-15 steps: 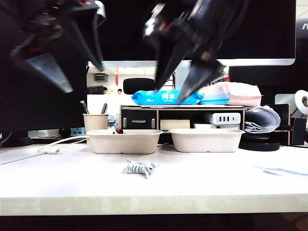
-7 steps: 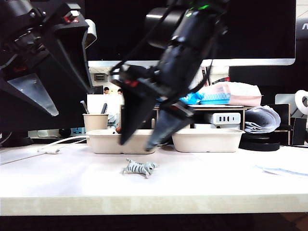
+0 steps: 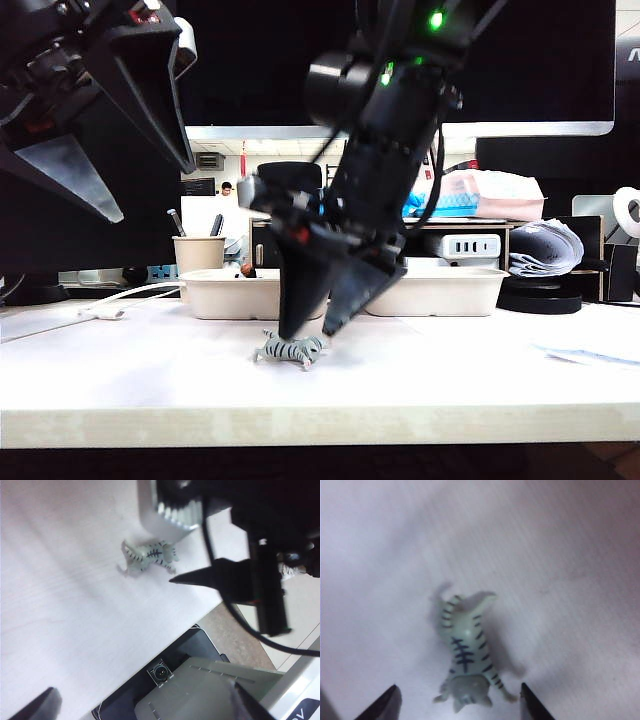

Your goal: Put the dolls with similar sizes into the same paper box, while dolls with different sizes go into separate paper boxes.

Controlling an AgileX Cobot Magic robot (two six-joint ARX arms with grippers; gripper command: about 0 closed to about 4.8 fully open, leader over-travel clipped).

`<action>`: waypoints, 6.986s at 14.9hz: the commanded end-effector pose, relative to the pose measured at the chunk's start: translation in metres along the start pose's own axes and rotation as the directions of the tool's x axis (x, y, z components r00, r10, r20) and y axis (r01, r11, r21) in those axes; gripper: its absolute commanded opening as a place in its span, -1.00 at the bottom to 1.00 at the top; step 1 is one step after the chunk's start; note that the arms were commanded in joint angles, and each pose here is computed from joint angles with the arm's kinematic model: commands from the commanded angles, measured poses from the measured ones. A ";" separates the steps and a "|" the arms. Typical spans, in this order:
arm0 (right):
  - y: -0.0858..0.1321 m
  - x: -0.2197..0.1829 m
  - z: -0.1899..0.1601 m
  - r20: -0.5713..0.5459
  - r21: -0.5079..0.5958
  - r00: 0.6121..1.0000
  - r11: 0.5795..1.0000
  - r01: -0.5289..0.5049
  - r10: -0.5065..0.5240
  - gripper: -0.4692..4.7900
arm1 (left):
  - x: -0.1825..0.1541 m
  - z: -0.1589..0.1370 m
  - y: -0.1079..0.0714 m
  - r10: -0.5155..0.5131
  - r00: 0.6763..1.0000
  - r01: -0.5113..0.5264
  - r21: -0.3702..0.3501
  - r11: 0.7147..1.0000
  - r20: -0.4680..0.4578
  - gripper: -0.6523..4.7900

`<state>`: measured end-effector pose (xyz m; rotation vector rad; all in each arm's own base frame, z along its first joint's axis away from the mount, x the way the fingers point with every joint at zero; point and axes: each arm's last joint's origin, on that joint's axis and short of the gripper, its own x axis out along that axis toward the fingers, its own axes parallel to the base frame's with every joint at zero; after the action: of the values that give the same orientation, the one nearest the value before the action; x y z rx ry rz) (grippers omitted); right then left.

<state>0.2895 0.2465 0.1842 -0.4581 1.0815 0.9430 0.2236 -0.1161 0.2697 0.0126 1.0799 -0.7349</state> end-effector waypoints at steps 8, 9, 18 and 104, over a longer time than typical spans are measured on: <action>0.000 0.010 0.010 0.085 -0.104 0.996 0.994 0.032 -0.023 -0.19 | -0.003 0.001 -0.002 -0.008 1.000 0.008 0.006 1.000 0.019 1.00; 0.000 0.012 0.010 0.080 -0.109 0.997 0.994 0.032 -0.023 -0.21 | -0.003 0.001 -0.002 -0.008 1.000 0.008 0.006 1.000 0.019 1.00; 0.000 0.035 -0.006 -0.082 -0.089 0.997 0.996 -0.003 -0.005 -0.85 | -0.003 0.001 -0.002 -0.008 1.000 0.008 0.004 1.000 0.014 1.00; 0.045 -0.148 -0.274 0.590 0.639 0.350 0.686 0.348 -0.728 -0.85 | -0.043 -0.190 0.022 0.673 0.376 -0.647 -0.339 0.683 0.637 -0.77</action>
<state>0.0819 0.0127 0.2016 0.0268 0.1653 0.2054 0.0725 -0.0102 0.2035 0.1187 0.2195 0.0543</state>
